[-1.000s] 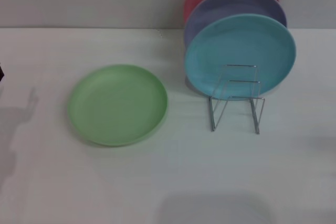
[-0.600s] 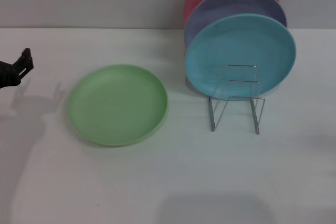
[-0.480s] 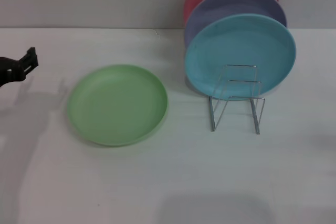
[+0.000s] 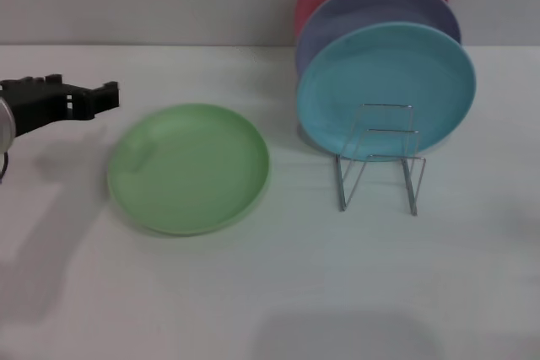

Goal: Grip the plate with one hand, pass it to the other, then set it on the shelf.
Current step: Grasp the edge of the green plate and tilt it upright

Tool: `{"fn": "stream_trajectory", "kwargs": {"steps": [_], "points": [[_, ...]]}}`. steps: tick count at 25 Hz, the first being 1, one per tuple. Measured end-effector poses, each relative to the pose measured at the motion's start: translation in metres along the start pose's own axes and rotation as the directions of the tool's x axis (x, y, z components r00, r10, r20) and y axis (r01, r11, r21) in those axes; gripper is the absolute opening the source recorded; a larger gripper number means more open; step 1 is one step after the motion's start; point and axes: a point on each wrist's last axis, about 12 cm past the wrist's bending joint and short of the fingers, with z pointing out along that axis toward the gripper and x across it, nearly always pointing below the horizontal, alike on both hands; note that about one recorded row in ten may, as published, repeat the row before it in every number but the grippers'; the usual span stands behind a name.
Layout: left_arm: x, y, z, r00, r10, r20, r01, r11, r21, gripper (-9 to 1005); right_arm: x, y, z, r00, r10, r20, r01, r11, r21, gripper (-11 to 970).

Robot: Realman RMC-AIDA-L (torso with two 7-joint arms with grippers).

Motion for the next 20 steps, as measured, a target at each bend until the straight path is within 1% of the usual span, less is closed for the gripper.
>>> {"fn": "stream_trajectory", "kwargs": {"steps": [2,6,7,9,12,20], "points": [[0.002,0.003,0.002,0.999,-0.023,-0.043,0.024,0.999,0.021,782,0.001,0.000,-0.001,1.000,-0.001,-0.007,0.001,1.000,0.001,846],[0.005,0.004,0.005,0.997,-0.016,-0.070,0.018,0.999,0.028,783,0.002,0.000,-0.001,1.000,-0.001,-0.015,0.001,1.000,0.001,846],[0.010,0.005,0.008,0.997,-0.005,-0.083,0.007,1.000,0.026,783,0.002,0.000,0.000,1.000,0.000,-0.015,0.000,1.000,-0.001,847],[0.013,0.006,0.011,0.996,-0.004,-0.092,0.006,1.000,0.025,783,0.002,0.000,0.000,1.000,0.000,-0.016,0.000,1.000,-0.002,847],[0.021,0.006,0.021,0.992,-0.007,-0.125,0.011,0.999,0.031,783,0.002,0.001,0.000,1.000,-0.001,-0.018,0.001,1.000,-0.004,846],[0.028,0.006,0.033,0.989,-0.004,-0.150,0.008,1.000,0.026,783,0.002,0.000,-0.001,1.000,-0.001,-0.019,0.001,1.000,-0.003,845]]}}
